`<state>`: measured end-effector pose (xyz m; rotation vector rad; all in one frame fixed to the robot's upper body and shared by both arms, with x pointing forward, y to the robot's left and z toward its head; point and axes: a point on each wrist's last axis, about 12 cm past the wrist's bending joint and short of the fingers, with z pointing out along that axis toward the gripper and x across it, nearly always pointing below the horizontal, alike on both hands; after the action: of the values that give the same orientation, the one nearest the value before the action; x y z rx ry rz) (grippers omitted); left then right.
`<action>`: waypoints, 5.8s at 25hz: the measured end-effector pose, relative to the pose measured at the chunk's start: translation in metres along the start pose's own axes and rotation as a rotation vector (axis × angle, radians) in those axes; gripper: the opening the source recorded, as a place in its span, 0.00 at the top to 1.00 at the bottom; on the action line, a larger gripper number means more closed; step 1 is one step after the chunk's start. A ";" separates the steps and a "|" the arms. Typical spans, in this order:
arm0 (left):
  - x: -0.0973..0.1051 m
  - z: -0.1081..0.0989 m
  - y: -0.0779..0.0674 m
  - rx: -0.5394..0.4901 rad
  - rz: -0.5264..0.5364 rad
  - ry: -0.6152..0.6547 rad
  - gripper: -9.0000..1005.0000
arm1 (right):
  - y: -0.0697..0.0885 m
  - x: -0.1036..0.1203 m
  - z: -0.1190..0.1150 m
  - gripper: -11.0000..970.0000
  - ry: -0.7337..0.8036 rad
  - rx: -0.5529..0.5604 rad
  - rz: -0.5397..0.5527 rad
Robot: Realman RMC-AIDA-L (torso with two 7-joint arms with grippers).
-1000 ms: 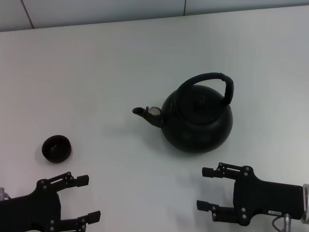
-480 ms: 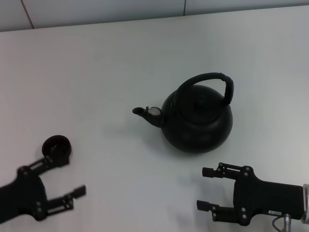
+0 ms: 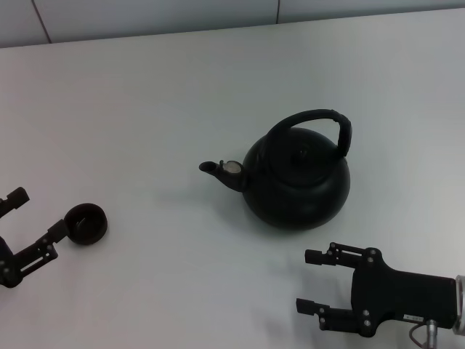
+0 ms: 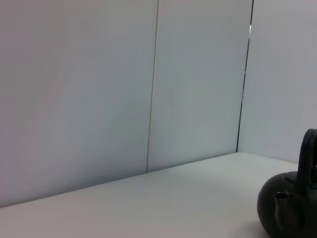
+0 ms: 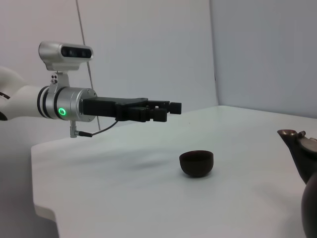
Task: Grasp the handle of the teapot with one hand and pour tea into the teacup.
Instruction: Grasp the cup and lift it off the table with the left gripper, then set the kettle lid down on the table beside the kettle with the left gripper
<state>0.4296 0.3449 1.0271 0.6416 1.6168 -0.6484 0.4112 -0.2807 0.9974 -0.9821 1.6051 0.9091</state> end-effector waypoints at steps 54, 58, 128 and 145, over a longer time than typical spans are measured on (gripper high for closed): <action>0.015 0.043 0.013 0.061 0.116 0.247 0.22 | 0.000 0.000 0.000 0.25 -0.005 0.014 0.005; 0.015 0.049 0.013 0.065 0.122 0.246 0.22 | 0.000 0.000 0.000 0.25 -0.006 0.014 0.006; -0.003 0.147 -0.007 0.258 0.158 0.254 0.30 | 0.002 0.001 0.000 0.25 -0.013 0.017 0.014; -0.001 0.152 -0.008 0.242 0.164 0.261 0.30 | 0.002 0.001 0.000 0.25 -0.012 0.018 0.015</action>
<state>0.5279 0.2297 1.0095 1.0618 1.7162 -0.6650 0.4086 -0.2802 0.9963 -0.9525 1.6098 0.9075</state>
